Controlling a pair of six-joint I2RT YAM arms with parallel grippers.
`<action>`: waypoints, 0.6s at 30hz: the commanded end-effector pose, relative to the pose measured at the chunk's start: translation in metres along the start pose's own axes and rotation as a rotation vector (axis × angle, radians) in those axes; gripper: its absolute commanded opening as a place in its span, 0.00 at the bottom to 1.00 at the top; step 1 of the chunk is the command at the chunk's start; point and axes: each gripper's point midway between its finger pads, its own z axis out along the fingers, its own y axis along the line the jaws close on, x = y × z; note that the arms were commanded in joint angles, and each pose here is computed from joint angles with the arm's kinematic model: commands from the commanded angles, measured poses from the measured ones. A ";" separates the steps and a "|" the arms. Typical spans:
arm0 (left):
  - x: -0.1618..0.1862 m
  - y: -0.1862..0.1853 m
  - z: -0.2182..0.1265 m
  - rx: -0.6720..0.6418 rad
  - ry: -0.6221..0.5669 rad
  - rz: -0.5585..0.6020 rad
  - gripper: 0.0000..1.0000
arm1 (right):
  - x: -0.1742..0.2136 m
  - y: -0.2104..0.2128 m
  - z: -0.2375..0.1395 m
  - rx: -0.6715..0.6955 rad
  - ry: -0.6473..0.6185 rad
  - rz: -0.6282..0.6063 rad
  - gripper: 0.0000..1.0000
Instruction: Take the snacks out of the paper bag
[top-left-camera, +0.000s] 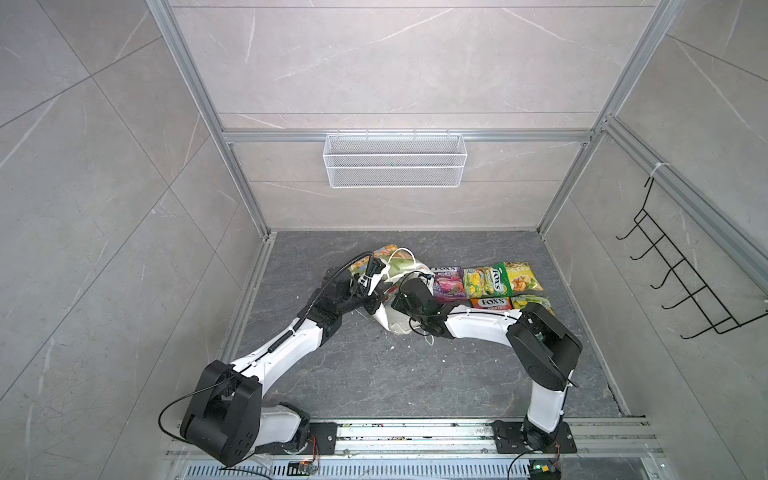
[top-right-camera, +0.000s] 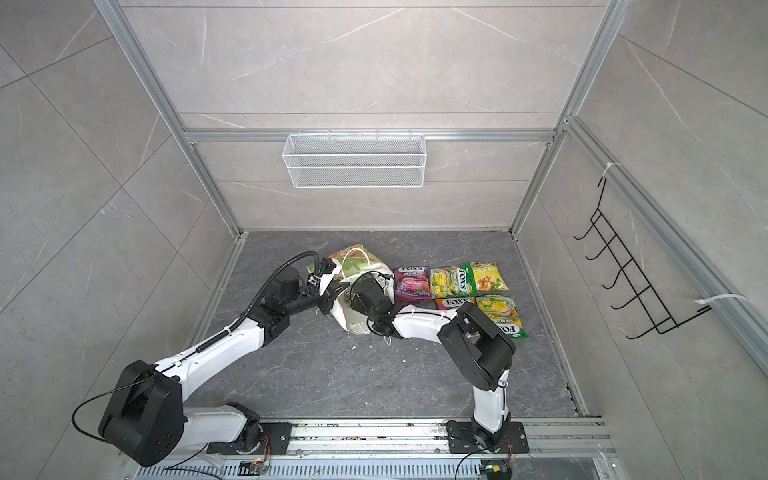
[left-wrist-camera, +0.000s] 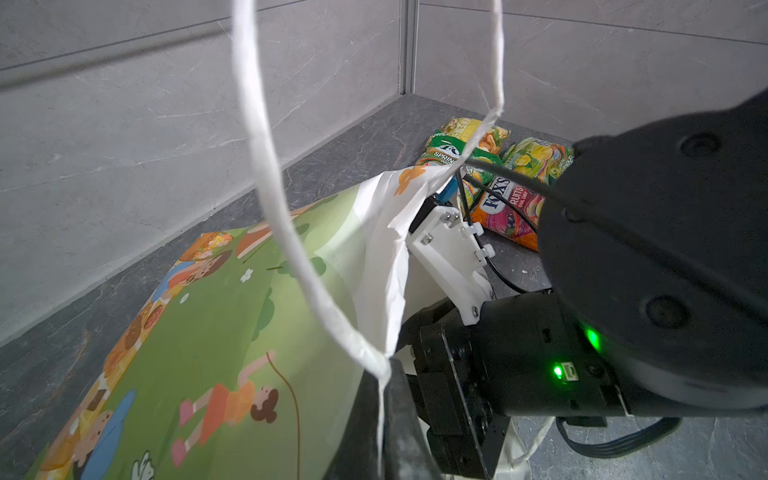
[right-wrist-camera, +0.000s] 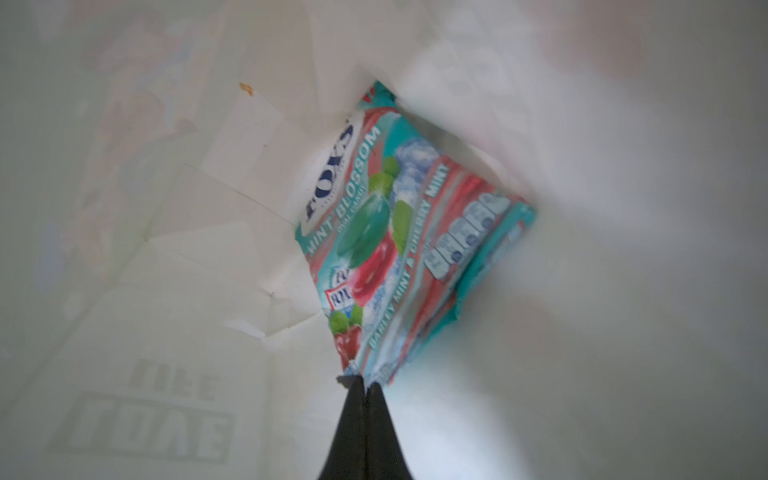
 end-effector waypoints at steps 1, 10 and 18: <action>-0.024 0.001 -0.002 0.003 -0.063 0.022 0.00 | 0.002 -0.001 -0.003 0.023 0.032 -0.011 0.21; -0.024 -0.001 -0.002 0.016 -0.066 0.016 0.00 | 0.014 -0.009 0.024 0.080 0.066 0.043 0.40; -0.027 -0.004 -0.004 0.032 -0.069 0.019 0.00 | 0.017 -0.005 0.045 0.066 0.092 0.109 0.43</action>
